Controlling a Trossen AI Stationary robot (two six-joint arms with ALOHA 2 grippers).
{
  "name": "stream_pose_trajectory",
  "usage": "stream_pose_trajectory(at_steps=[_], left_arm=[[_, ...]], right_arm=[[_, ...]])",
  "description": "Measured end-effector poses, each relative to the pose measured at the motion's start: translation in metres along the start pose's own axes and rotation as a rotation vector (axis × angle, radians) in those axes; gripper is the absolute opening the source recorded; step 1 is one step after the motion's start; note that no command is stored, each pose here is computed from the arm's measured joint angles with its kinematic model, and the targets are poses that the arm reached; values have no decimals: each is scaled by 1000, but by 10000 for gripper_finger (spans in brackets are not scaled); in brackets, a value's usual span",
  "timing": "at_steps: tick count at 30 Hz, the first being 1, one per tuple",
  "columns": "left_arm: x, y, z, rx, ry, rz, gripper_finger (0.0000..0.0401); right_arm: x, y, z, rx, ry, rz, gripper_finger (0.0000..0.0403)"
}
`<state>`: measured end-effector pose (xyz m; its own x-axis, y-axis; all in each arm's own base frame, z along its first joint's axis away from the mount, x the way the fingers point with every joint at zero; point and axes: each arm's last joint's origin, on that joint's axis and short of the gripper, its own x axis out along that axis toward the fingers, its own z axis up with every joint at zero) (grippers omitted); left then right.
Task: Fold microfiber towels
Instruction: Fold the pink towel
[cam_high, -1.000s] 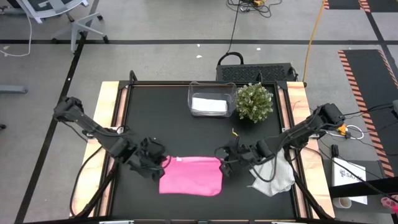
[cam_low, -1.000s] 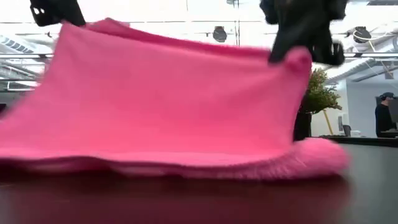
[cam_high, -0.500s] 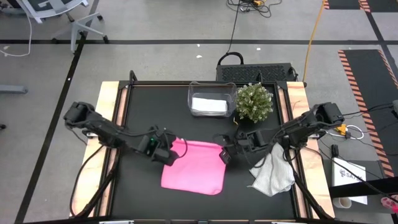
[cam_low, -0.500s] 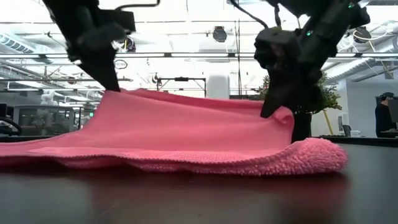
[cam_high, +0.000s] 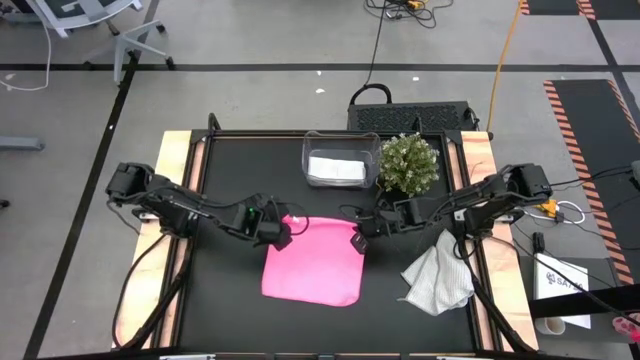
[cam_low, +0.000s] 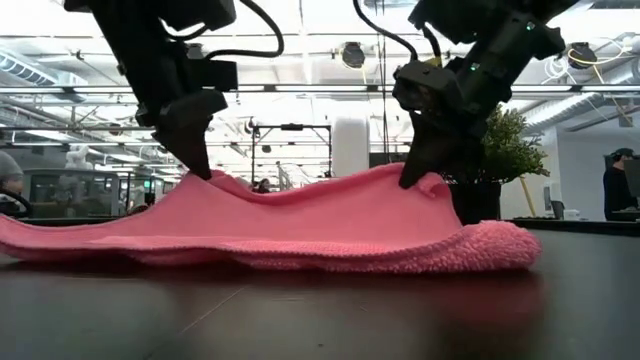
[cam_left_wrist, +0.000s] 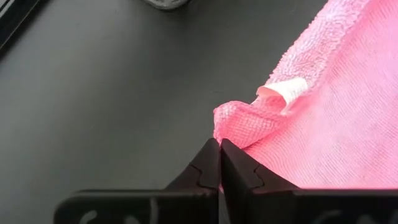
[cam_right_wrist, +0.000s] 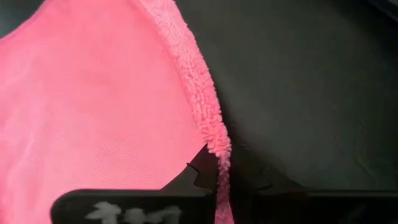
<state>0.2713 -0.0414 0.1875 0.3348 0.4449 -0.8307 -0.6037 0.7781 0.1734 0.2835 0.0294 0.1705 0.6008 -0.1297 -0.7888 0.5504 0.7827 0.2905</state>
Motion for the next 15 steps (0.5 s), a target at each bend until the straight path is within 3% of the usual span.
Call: stream_pose_trajectory(at_steps=[9,15], left_arm=[[5,7,5,-6,27,-3,5],[9,14,7,-23,64,18,40]], right_arm=[[2,-11,5,-15,30,-27,82],[2,-15,10,-6,36,-13,115]])
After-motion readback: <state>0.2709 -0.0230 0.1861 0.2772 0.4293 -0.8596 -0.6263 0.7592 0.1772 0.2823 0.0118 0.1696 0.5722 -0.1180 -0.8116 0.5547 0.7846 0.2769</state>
